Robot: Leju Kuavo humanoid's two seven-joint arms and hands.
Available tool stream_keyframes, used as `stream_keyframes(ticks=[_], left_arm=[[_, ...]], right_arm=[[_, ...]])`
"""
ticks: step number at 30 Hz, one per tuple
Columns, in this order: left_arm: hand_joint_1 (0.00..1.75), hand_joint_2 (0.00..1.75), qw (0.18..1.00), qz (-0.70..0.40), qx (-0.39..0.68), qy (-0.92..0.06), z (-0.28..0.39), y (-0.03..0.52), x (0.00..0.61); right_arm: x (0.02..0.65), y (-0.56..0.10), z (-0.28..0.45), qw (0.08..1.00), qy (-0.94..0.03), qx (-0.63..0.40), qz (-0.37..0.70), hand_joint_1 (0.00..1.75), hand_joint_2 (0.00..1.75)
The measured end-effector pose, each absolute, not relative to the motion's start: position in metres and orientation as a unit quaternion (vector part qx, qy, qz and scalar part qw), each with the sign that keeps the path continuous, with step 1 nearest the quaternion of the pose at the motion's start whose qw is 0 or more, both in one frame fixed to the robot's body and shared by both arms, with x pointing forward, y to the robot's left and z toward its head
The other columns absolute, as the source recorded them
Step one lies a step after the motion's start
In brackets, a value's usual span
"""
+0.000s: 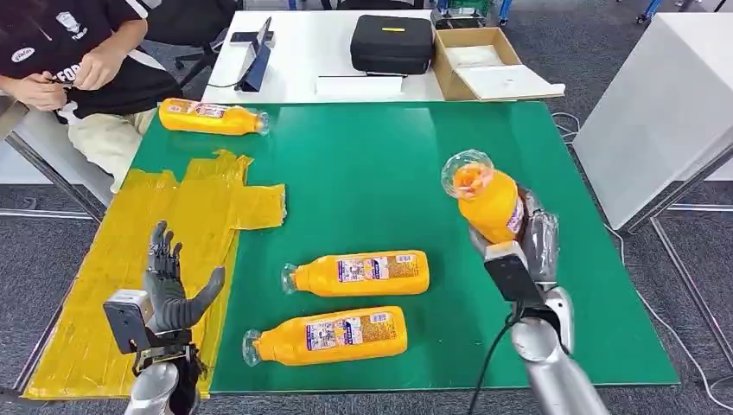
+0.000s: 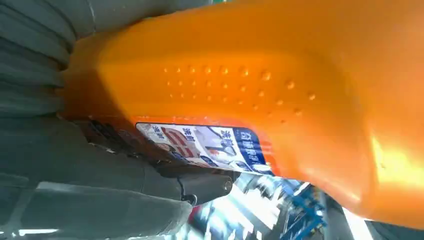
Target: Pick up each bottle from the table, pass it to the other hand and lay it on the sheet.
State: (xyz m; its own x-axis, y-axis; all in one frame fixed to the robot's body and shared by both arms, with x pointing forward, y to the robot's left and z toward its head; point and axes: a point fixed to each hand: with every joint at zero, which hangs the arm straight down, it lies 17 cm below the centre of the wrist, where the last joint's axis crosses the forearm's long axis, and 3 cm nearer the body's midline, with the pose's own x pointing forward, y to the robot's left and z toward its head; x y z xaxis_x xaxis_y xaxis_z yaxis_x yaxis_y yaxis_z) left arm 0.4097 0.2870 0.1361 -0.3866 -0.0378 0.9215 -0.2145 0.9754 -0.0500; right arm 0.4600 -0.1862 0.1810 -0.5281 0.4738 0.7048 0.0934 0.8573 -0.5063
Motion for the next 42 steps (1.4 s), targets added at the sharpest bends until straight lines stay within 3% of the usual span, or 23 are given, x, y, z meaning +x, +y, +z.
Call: stream_keyframes(ticks=[7, 17, 42], left_arm=[[0.0, 1.75, 0.539, 0.054, 0.026, -0.84, 0.154, 0.242, 0.423], [0.0, 1.75, 0.536, 0.02, -0.028, -0.844, 0.167, 0.196, 0.429], [0.0, 1.75, 0.522, -0.021, -0.099, -0.847, 0.195, 0.129, 0.441]], right_arm=[[0.442, -0.112, 0.182, 0.468, -0.87, -0.04, 0.147, 1.75, 1.75], [0.429, -0.05, 0.161, 0.498, -0.851, 0.028, 0.165, 1.75, 1.75], [0.41, 0.031, 0.127, 0.514, -0.809, 0.02, 0.285, 1.75, 1.75]])
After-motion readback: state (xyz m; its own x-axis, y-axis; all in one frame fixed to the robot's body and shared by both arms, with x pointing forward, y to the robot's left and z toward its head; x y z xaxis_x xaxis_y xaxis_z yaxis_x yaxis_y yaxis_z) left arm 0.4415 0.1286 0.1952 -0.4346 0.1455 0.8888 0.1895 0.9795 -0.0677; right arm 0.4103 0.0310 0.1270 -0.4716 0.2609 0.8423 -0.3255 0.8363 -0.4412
